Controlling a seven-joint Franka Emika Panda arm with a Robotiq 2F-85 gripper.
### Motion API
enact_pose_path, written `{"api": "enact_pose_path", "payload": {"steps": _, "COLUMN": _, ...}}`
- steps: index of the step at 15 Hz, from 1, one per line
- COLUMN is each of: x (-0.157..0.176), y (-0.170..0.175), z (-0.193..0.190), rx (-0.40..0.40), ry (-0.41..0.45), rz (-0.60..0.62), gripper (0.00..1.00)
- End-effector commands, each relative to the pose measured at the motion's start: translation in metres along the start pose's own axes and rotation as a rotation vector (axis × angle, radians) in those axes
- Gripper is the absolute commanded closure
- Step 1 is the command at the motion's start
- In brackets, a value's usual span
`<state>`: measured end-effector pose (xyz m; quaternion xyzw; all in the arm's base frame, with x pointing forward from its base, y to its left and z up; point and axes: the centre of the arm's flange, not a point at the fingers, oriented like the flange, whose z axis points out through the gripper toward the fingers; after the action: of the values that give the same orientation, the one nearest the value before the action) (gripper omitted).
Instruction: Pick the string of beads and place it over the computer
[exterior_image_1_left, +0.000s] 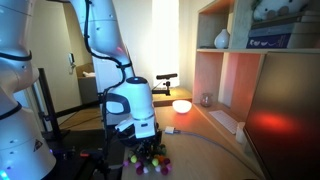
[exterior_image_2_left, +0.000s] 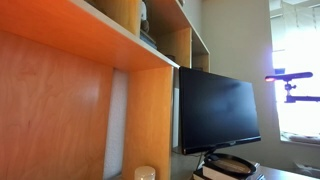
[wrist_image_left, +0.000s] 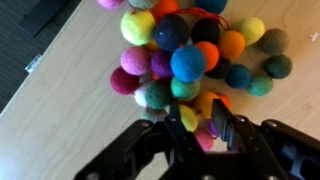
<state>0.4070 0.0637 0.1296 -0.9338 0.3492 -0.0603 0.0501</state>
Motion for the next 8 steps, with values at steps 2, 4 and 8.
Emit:
{"api": "enact_pose_path", "payload": {"steps": 2, "x": 0.0022, "y": -0.0047, "z": -0.0092, "rx": -0.009, "ry": 0.001, "rz": 0.064, "gripper": 0.21}}
{"api": "enact_pose_path", "payload": {"steps": 4, "x": 0.0004, "y": -0.0017, "z": -0.0069, "rx": -0.013, "ry": -0.004, "rz": 0.063, "gripper": 0.05}}
{"api": "enact_pose_path", "payload": {"steps": 8, "x": -0.0066, "y": 0.0035, "z": -0.0073, "rx": -0.027, "ry": 0.003, "rz": 0.067, "gripper": 0.0}}
